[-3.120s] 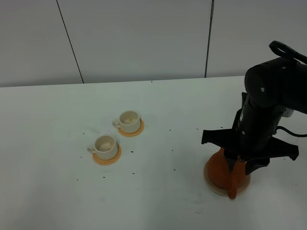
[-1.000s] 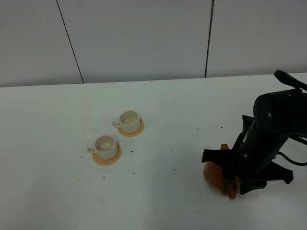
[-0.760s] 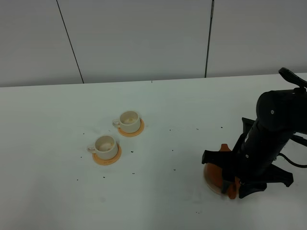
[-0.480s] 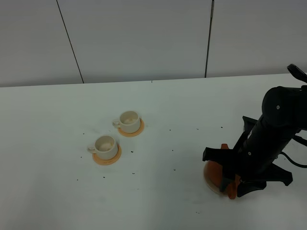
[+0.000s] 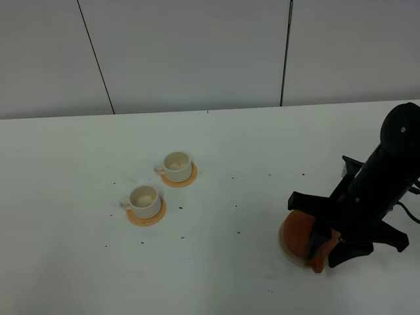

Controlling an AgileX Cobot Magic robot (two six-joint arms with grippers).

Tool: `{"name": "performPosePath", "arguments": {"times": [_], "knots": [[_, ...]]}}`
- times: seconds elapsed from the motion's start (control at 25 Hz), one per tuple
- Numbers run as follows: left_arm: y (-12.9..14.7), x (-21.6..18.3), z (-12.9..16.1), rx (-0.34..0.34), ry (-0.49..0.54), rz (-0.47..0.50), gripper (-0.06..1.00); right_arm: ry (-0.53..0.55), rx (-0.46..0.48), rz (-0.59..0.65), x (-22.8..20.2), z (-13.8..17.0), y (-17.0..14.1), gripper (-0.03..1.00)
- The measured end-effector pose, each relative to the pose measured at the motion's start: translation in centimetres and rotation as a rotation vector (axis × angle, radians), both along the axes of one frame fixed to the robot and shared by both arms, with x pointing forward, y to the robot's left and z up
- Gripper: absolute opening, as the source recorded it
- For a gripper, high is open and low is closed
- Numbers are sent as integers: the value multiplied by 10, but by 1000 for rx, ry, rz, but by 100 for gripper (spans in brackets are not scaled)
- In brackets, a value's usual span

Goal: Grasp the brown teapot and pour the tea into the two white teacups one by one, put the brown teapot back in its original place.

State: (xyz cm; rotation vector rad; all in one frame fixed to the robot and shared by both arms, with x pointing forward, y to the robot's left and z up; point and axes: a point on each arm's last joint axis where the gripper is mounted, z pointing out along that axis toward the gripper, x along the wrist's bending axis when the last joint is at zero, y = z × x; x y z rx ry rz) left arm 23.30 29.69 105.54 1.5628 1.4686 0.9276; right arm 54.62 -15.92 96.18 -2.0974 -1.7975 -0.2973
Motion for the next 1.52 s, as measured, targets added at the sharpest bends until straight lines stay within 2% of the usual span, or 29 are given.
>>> {"name": "performPosePath", "arguments": {"times": [0.12, 0.32, 0.48, 1.12, 1.52], "knots": [[0, 0, 0, 0, 0, 0, 24, -25, 7, 18, 7, 7, 2, 35], [0, 0, 0, 0, 0, 0, 24, 46, -8, 68, 19, -6, 7, 35], [0, 0, 0, 0, 0, 0, 24, 43, -1, 101, 30, -6, 11, 35], [0, 0, 0, 0, 0, 0, 24, 47, -78, 191, 26, -9, 13, 35], [0, 0, 0, 0, 0, 0, 24, 34, -95, 216, 25, -11, 14, 36]]}}
